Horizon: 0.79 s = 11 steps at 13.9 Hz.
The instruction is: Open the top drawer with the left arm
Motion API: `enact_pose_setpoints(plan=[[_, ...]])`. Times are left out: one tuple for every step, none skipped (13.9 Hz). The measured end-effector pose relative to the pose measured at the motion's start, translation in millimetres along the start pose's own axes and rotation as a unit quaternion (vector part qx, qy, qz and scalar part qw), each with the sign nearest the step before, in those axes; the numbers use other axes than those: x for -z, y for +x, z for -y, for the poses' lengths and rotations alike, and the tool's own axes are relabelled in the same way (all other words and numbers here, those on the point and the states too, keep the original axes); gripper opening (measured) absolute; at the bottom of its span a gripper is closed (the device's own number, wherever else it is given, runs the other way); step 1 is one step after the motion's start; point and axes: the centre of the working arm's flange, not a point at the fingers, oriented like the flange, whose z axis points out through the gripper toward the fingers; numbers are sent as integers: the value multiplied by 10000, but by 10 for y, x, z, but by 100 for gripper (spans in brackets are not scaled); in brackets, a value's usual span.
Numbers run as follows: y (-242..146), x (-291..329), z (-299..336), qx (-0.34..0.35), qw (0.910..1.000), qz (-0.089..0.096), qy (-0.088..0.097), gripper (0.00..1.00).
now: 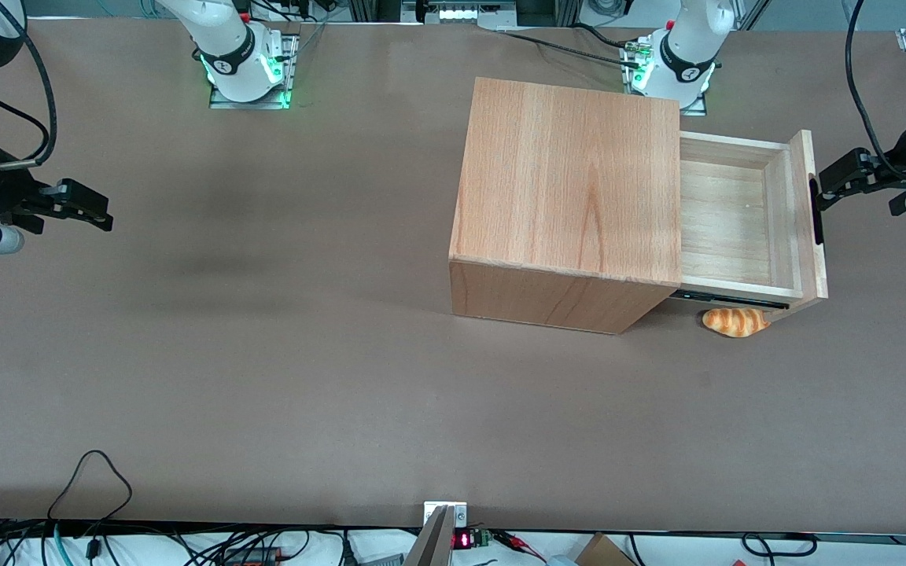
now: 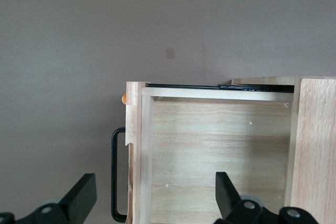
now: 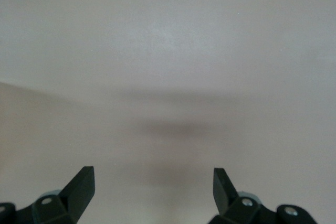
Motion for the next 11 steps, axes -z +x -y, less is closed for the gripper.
enact_pose_setpoints(plan=[[1,14,14,43,10000,-15,1,100],[-2,45,34,90,10000,-16,2,100],[-14,83,53,123,9999,32,-1,100],[-21,116,63,143,9999,61,-2,100],[-26,140,72,166,9998,73,-3,100],[-30,152,86,196,9998,78,-3,100],[-34,154,105,221,9997,84,-3,100],[-36,153,131,244,9997,88,-2,100],[-38,151,158,269,9996,91,-2,100],[-39,149,173,283,9996,94,-2,100],[-39,149,177,286,9995,94,-2,100]])
